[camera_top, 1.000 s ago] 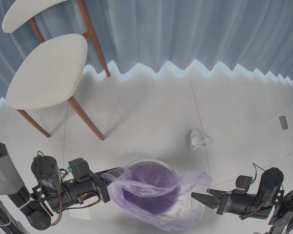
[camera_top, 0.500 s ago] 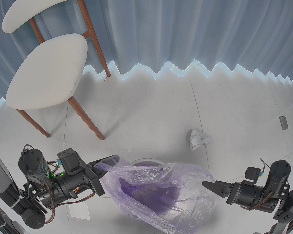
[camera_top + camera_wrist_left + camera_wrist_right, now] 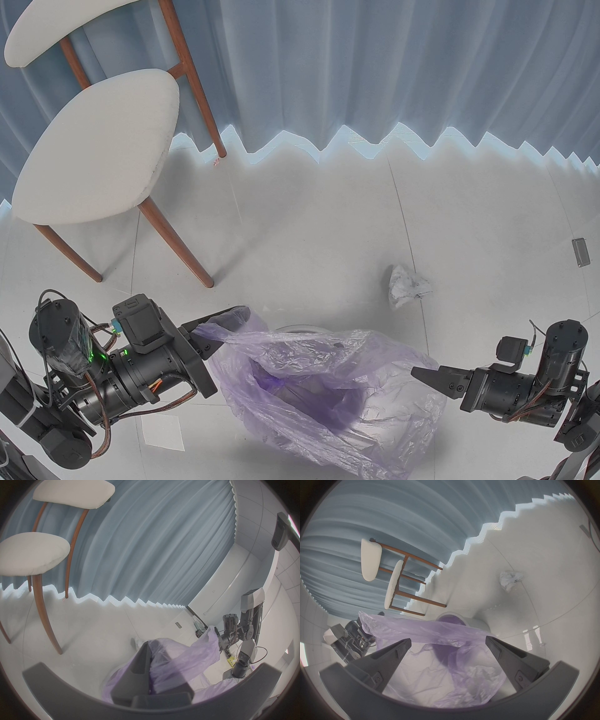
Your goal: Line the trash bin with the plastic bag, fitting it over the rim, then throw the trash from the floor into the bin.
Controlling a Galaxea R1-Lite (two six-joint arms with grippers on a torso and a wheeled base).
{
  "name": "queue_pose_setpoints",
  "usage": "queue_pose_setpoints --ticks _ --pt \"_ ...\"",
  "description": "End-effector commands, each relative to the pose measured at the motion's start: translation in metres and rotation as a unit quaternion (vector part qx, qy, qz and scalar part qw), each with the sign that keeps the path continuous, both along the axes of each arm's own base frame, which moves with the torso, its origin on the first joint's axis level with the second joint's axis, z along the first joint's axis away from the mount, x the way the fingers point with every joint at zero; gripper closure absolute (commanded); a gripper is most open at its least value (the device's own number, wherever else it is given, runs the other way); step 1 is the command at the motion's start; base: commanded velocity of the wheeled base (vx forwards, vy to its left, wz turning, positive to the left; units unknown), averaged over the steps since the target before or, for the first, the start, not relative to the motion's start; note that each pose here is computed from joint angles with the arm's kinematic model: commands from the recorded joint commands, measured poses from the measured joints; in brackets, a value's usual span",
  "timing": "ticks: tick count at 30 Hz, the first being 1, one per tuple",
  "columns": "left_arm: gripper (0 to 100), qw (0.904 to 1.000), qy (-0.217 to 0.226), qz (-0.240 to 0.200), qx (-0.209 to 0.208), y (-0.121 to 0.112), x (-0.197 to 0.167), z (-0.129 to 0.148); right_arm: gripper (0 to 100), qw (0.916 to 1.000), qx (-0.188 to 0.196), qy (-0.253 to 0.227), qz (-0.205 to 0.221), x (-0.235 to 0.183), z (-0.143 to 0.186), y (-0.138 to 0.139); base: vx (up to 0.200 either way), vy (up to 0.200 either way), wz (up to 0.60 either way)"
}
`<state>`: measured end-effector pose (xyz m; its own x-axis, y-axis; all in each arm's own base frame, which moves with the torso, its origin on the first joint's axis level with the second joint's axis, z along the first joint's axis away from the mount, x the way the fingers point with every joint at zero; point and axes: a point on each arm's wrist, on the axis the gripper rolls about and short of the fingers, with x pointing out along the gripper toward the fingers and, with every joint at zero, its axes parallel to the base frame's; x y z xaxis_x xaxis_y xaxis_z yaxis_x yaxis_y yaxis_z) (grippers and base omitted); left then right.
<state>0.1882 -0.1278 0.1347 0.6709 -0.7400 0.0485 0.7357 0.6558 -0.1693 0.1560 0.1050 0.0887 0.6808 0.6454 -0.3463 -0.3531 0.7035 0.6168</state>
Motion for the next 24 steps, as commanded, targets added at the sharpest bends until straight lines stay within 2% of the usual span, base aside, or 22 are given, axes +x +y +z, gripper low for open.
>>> queue_pose_setpoints --ticks 1,4,6,8,10,17,24 --pt "100 1.0 -0.008 -0.003 -0.005 0.001 -0.003 0.004 0 0.9998 -0.02 -0.001 0.0 0.0 -0.005 -0.006 0.0 0.0 0.0" --pt "100 1.0 -0.007 -0.005 -0.005 0.0 -0.003 0.004 0 0.9989 -0.035 0.014 0.028 0.002 -0.014 -0.007 0.0 0.0 0.0" --pt "100 0.9999 -0.008 -0.005 -0.005 0.0 -0.004 0.004 0 0.9983 -0.051 0.012 0.025 0.009 -0.02 -0.01 0.0 0.0 0.0" --pt "100 0.9999 -0.008 -0.005 -0.005 0.0 -0.004 0.004 0 0.9983 -0.057 -0.009 0.011 0.019 -0.02 -0.015 0.0 0.0 0.0" --pt "100 1.0 -0.006 -0.004 -0.004 0.001 -0.004 0.004 0 0.9984 -0.053 -0.02 0.003 0.025 -0.02 -0.018 0.0 0.0 0.0" --pt "100 0.9999 0.004 -0.009 0.003 0.002 -0.008 -0.001 0 0.9979 -0.031 -0.055 0.016 0.033 -0.021 -0.014 0.0 0.0 0.0" --pt "100 0.9995 0.023 -0.017 0.01 0.0 -0.01 -0.009 0 0.9974 -0.024 -0.055 0.04 0.029 -0.022 -0.007 0.0 0.0 0.0"
